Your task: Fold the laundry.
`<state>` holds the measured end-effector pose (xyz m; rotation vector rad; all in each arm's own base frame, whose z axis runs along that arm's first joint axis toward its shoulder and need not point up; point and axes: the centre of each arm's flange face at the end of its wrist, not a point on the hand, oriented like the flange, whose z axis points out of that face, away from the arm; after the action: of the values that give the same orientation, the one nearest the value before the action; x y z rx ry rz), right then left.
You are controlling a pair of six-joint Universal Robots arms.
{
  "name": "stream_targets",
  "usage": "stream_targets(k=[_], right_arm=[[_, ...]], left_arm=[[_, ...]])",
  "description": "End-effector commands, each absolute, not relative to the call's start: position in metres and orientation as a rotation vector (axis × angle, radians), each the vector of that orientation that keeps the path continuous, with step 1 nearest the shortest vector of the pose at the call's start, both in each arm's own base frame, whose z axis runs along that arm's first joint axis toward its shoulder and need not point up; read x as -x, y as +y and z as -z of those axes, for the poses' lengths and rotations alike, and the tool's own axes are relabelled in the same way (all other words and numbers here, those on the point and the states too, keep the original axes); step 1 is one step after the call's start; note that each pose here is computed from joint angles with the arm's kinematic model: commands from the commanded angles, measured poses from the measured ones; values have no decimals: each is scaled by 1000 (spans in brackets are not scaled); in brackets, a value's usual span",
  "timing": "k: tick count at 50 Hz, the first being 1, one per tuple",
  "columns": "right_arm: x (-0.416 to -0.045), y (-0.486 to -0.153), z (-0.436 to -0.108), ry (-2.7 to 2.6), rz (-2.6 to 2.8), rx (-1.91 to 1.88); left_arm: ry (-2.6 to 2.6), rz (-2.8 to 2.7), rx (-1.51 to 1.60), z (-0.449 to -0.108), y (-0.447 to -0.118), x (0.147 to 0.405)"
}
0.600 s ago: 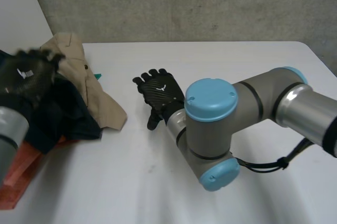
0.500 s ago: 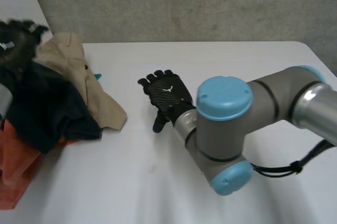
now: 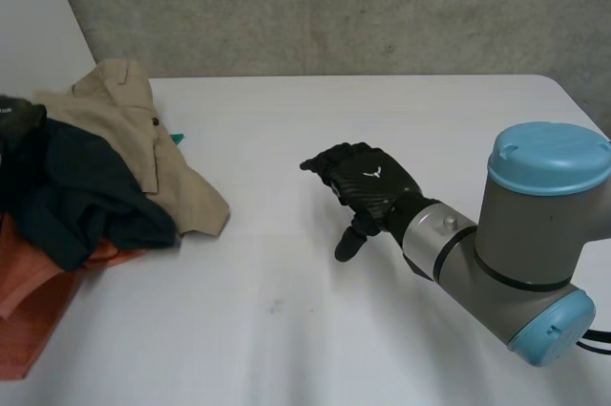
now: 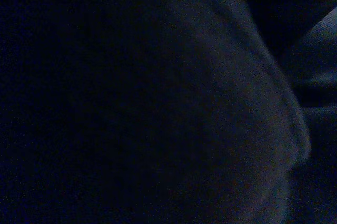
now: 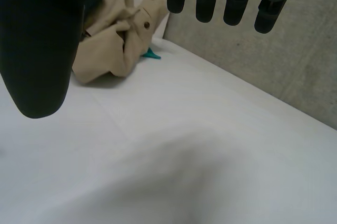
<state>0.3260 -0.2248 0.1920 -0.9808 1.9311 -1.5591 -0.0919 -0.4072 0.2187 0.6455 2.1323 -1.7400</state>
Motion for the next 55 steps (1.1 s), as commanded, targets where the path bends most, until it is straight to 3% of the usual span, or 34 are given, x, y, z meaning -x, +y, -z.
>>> stream_targets(k=[1, 9, 15, 20, 23, 30, 32, 38, 42, 48, 55], right_arm=[[-317, -236, -194, 1956, 1622, 976], [-301, -258, -224, 1952, 1770, 885], [-280, -281, -252, 1952, 1908, 782], [-250, -310, -278, 1953, 2046, 672], [-236, -323, -286, 1967, 2087, 622], [-208, -347, -291, 2028, 2098, 538], [-209, -349, -285, 2043, 2062, 557], [-219, -346, -263, 2074, 1962, 641], [-228, -340, -250, 2103, 1906, 725], [-243, -322, -239, 2120, 1834, 855], [-257, -300, -233, 2086, 1783, 984]], left_arm=[[1865, 1993, -522, -300, -401, 119], [1462, 2568, -501, -416, -354, 181], [1414, 2782, -651, -440, -315, 235], [1613, 2785, -852, -408, -283, 286], [1746, 2729, -943, -382, -270, 303], [2138, 2450, -1262, -273, -223, 346], [2244, 2305, -1316, -233, -216, 351], [2361, 2013, -1353, -180, -204, 346], [2333, 1975, -1252, -192, -207, 331], [2241, 2123, -1048, -235, -211, 302], [2368, 1986, -1106, -202, -209, 277]])
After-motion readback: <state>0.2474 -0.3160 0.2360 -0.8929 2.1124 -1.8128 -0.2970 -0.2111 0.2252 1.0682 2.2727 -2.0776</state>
